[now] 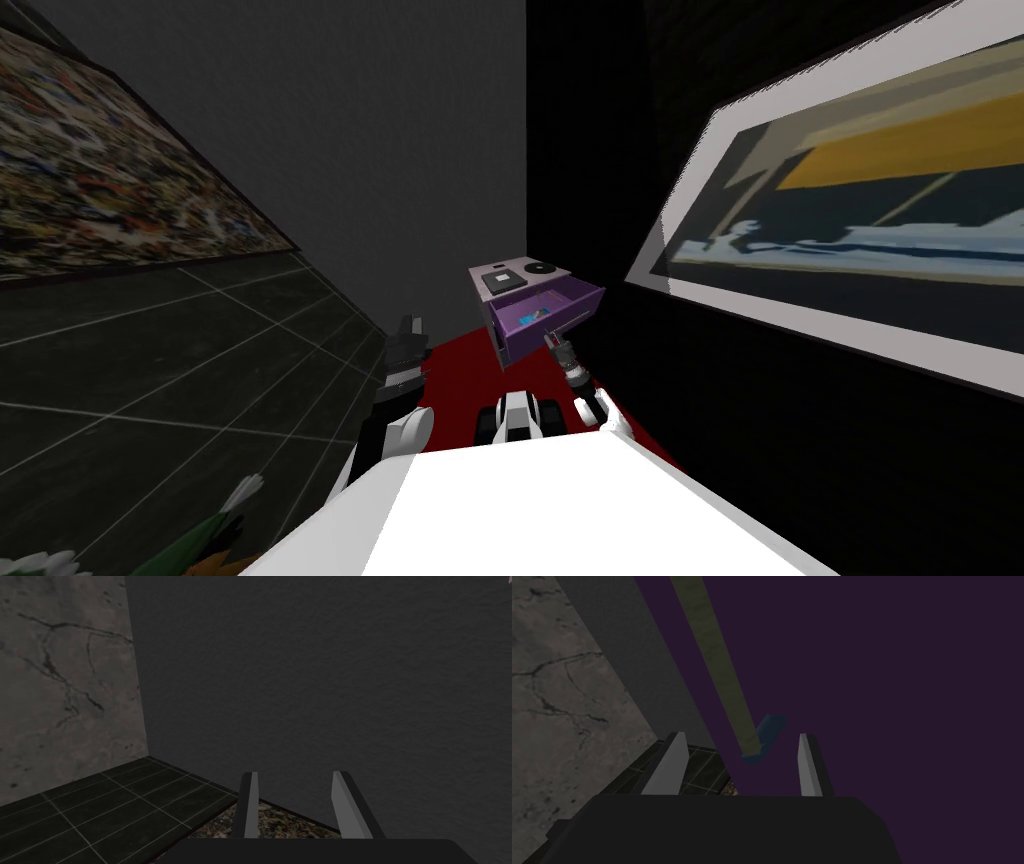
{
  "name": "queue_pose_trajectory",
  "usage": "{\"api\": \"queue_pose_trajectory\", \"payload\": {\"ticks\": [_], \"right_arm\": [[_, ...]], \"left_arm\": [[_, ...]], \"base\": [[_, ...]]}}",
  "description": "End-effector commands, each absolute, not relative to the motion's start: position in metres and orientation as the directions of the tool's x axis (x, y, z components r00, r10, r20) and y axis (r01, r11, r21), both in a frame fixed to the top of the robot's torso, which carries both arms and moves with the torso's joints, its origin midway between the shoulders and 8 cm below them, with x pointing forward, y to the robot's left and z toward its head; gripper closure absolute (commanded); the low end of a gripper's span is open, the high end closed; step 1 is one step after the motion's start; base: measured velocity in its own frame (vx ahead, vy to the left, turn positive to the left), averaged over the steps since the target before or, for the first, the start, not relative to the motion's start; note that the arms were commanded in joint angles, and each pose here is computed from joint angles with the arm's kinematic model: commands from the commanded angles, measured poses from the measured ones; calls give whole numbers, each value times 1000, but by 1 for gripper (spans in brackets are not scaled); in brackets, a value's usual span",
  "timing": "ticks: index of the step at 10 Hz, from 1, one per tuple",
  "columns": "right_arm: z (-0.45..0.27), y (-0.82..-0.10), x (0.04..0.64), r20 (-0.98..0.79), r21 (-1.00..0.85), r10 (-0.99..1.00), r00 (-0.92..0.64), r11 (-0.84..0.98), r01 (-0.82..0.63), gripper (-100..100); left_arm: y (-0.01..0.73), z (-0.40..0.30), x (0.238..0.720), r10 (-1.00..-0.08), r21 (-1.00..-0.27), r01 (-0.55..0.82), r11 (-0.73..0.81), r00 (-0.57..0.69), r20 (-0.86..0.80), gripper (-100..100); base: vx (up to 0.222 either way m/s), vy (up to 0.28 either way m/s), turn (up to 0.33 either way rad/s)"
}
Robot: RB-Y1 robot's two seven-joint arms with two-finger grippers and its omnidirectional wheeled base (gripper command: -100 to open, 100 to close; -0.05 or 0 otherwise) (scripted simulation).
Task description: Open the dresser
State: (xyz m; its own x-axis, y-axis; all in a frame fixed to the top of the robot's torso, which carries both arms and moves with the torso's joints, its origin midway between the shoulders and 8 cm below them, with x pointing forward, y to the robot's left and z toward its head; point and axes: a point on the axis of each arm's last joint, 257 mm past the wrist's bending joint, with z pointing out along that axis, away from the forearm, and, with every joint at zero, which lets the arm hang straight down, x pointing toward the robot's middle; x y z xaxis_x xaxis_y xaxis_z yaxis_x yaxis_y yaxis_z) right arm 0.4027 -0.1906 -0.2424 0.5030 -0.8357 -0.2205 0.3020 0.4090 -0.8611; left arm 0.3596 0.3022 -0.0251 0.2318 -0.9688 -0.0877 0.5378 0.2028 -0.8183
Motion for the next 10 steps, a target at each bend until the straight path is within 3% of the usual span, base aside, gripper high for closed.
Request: {"api": "queue_pose_trajectory", "payload": {"ticks": [1,7,8,10], "right_arm": [[-228,-197,425,-224,-862,-832,508,412,295,-100],[-196,-207,460,-224,-861,-826,517,417,293,-100],[-196,-207,461,-226,-861,-826,516,417,292,0],[-196,-207,461,-226,-861,-826,516,417,292,0]], "left_arm": [[302,-25,360,-969,-818,538,203,232,-88,0],[302,-25,360,-969,-818,538,203,232,-88,0],[302,-25,360,-969,-818,538,203,232,-88,0],[302,-25,360,-969,-818,538,203,232,-88,0]], "base": [[-50,63,-23],[-64,41,-17],[-7,3,1],[0,0,0]]}}
